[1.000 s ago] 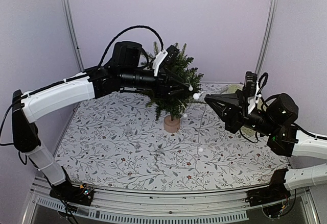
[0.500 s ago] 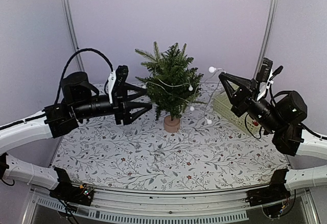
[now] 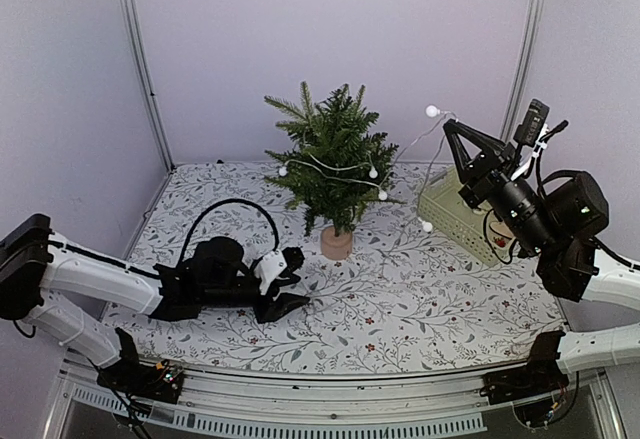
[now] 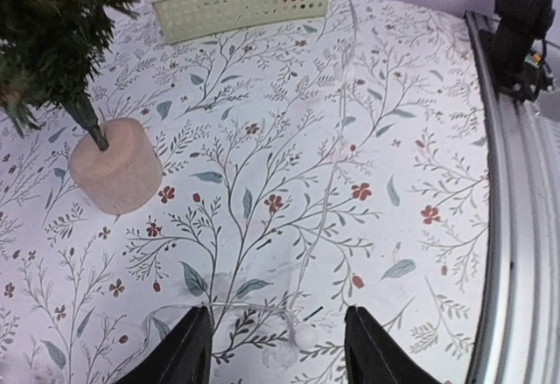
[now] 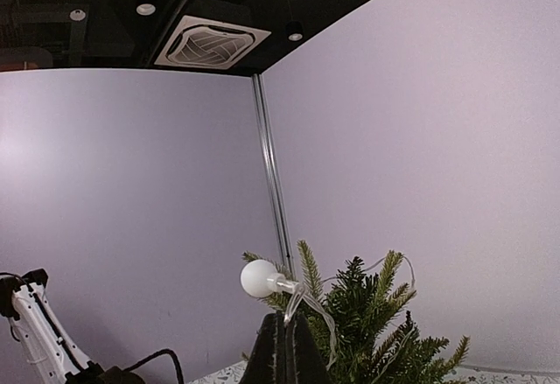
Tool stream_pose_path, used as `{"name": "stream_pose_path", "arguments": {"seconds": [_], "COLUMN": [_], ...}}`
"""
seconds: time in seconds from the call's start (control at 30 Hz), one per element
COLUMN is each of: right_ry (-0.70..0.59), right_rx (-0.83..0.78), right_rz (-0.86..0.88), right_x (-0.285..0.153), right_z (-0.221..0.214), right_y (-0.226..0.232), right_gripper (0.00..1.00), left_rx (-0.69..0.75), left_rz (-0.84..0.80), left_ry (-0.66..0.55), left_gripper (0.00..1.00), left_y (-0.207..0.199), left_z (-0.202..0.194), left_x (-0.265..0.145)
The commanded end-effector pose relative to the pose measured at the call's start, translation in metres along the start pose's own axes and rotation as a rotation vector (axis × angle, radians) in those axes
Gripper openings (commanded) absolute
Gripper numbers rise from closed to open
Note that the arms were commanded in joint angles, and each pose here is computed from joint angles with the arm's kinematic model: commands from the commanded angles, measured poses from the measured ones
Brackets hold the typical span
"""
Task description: Decorate the small christmas tree
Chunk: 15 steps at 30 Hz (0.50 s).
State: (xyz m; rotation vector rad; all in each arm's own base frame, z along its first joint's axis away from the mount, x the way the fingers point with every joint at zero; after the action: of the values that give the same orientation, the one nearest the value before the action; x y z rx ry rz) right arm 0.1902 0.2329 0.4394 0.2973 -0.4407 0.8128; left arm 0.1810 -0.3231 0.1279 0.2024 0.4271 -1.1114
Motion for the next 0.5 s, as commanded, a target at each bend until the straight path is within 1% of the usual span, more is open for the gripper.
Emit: {"name": "stream_pose_path", "arguments": {"seconds": [0.0,0.13,0.33,0.47], "right_ry": [-0.055,-0.058,-0.057,-0.055], "right_rx": [-0.010,-0.020,-0.029,-0.034], "right_rz": [-0.014,-0.012,-0.013,-0.014], "right_x": [0.004,0.005,0.006,0.007], "right_z": [0.020,0.021,0.021,0.020], "right_y": [-0.001,0.000,0.000,0.000], "right_gripper": [0.00,0.00,0.00,0.00], "left_rx": [0.106,0.155,0.183,0.196], "left_rz": [0.066,0.019,-0.085,-0.112], "left_ry": [-0.006,0.051,0.046,0.061], "left_gripper": [0.52,0.49,0.48,0.46], "left_y": [0.011,0.007,-0.006,-0.008], "left_z": [-0.004,-0.022,-0.029,-0.036], "left_x": [0.022,0.044,0.069,0.086]}}
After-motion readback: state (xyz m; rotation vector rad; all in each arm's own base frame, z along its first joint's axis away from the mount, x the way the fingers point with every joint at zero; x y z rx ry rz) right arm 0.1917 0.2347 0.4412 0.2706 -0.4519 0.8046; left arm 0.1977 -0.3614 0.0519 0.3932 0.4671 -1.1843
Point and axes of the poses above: each gripper's point midway between its finger pads, its own x axis out along the fingers, its own y axis along the line the jaws close on, z = x × y, the point moved 2 cm from there along -x, back along the fingers, and after that the axes turned 6 degrees about -x, right-handed, at the moved point
